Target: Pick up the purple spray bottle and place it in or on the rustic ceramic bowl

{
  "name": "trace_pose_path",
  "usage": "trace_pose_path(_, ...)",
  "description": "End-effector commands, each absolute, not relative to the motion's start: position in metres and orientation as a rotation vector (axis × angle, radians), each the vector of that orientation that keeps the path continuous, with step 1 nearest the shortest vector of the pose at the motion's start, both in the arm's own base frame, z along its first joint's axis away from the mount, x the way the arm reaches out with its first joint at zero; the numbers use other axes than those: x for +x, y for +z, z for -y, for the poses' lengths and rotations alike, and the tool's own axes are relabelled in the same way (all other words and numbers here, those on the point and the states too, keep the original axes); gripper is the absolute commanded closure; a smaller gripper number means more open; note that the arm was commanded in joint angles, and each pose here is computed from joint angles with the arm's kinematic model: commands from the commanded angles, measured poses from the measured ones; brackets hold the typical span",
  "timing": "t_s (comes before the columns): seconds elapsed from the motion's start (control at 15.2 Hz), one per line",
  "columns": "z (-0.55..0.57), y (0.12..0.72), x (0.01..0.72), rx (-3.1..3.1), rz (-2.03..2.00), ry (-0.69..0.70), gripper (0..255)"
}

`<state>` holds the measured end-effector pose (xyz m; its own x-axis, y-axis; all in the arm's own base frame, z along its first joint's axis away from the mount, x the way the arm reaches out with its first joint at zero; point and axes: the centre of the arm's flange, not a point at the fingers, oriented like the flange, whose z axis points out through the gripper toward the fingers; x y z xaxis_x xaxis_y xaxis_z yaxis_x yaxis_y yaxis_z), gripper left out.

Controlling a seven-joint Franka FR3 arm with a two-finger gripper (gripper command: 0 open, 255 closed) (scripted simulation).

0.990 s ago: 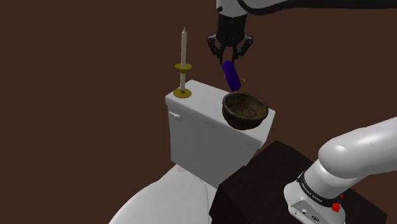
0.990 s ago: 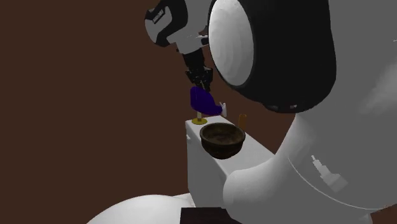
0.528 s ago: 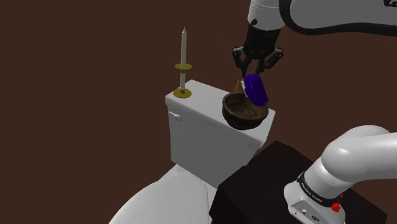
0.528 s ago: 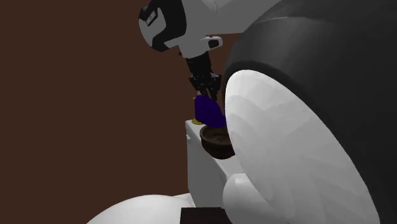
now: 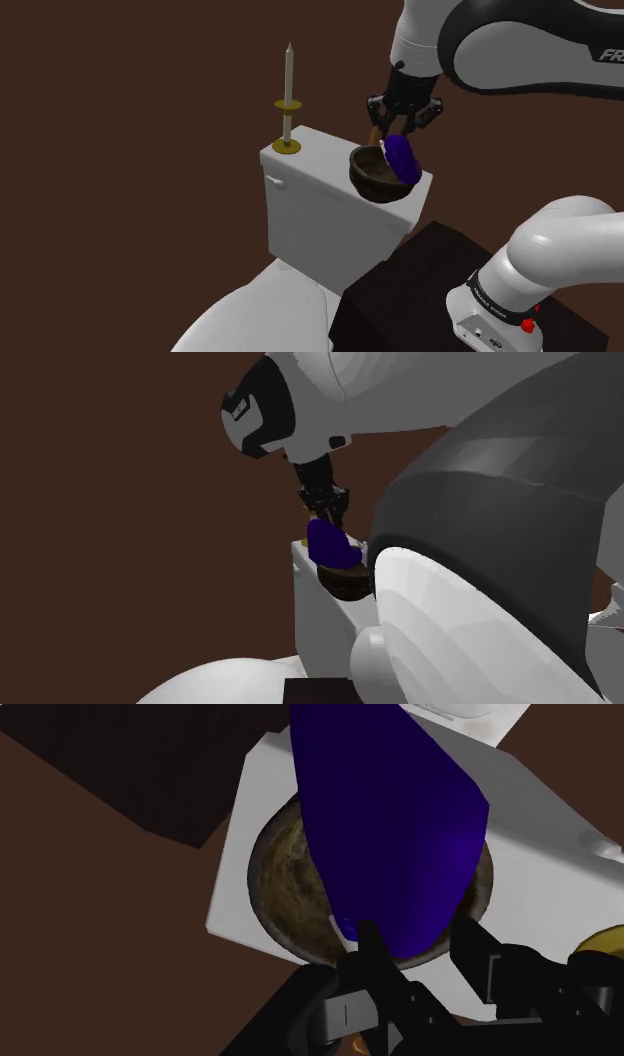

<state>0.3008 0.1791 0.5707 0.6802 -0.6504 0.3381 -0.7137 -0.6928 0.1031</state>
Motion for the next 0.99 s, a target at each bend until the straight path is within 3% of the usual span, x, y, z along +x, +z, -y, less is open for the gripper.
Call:
trace_pose_path(0.0,-0.1794,0.5571,0.301,2.667,1.1,0.408,255)
trace_pose_path(0.53,-0.1794,0.5571,0.301,2.667,1.1,0.408,255)
trace_pose_path(0.59,-0.1798,0.5563,0.302,2.667,1.1,0.408,0)
trace_pose_path(0.92,-0.1794,0.5571,0.301,2.667,1.1,0.408,0)
